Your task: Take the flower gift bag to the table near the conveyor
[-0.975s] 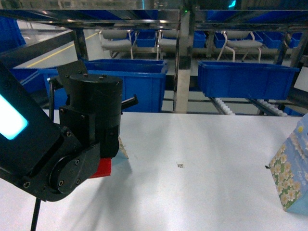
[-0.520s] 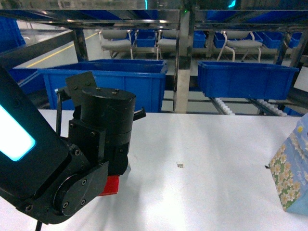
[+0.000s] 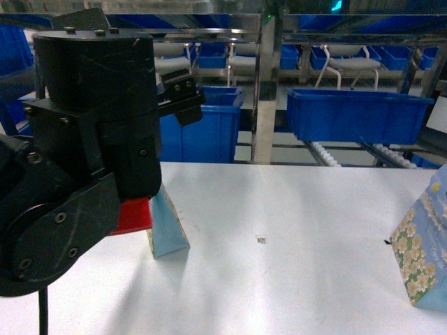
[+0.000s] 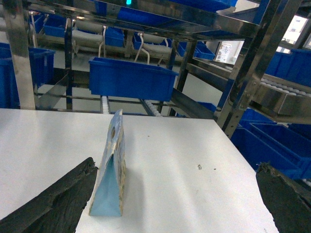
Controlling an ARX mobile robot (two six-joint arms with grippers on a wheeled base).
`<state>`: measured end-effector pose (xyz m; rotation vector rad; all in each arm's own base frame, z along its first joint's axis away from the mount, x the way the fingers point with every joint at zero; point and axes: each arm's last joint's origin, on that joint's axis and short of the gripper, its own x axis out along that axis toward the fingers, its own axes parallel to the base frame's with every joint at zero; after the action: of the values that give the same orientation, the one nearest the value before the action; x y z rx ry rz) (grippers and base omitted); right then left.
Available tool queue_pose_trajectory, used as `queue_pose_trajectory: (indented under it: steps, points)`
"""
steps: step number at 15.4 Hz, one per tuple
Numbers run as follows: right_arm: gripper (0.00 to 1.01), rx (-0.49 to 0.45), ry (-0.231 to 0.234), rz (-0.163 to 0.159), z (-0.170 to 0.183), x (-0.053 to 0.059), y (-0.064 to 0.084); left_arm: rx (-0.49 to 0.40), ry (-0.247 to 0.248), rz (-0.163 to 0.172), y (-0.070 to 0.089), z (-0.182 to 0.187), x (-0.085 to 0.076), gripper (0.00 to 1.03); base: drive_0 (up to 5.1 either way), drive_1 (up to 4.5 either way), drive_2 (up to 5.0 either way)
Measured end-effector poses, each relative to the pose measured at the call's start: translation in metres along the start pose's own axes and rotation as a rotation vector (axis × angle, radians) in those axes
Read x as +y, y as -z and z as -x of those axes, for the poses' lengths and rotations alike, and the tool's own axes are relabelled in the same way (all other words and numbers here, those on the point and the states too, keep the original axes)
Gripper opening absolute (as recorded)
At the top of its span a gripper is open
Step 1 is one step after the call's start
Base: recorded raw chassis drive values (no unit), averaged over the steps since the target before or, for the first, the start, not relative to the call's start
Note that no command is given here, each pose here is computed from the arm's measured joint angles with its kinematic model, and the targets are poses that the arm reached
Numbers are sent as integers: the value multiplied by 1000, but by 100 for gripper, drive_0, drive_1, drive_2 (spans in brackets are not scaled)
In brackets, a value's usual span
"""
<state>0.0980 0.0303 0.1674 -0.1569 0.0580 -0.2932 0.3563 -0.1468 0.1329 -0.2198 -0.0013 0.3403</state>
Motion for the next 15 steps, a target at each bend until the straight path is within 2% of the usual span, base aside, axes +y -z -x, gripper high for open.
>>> queue_pose_trajectory:
  steps: [1,2,3,4,5,6,7,8,9,10,11,12,13,15]
  points:
    - [98,0,0,0,0,0,0,9,0,-37,-5,11,10,98,0,0,0]
    - [98,0,0,0,0,0,0,-3,6,-57,-18,24,21,98,0,0,0]
    - [98,0,0,0,0,0,0,-39,0,-55,-39,35,31,98,0,0,0]
    - [98,0,0,0,0,0,0,-88,-1,-20,-57,37,32,98,0,0,0]
    - [98,-1,0,-1,0,0,0,-91,-5,-24,-59,35,32,98,0,0,0]
    - [98,0,0,0,0,0,0,-63,-6,-60,-50,34,32,98,0,0,0]
    - [98,0,0,0,0,0,0,-55,-4,-72,-47,35,32,98,0,0,0]
    - [98,1,-14,-7,0,0,0,-17,125,-132,-49,37,41,89,0,0,0]
    - [86,-15,-118,-59,-1,-5,4,-17,248,-164,-51,47,62,77,0,0,0]
    - [73,-77,-181,-130,-1,-12,-1,-11,302,-180,-51,55,84,64,0,0,0]
    - [60,-68,-250,-133,-3,-13,1,10,315,-200,-50,64,101,52,0,0,0]
    - [47,-61,-288,-135,-4,-14,2,25,332,-211,-50,76,116,39,0,0,0]
    - [33,-69,-289,-142,-4,-17,2,19,335,-208,-54,86,129,24,0,0,0]
    - [22,-71,-283,-143,-5,-19,2,14,338,-206,-57,93,137,14,0,0,0]
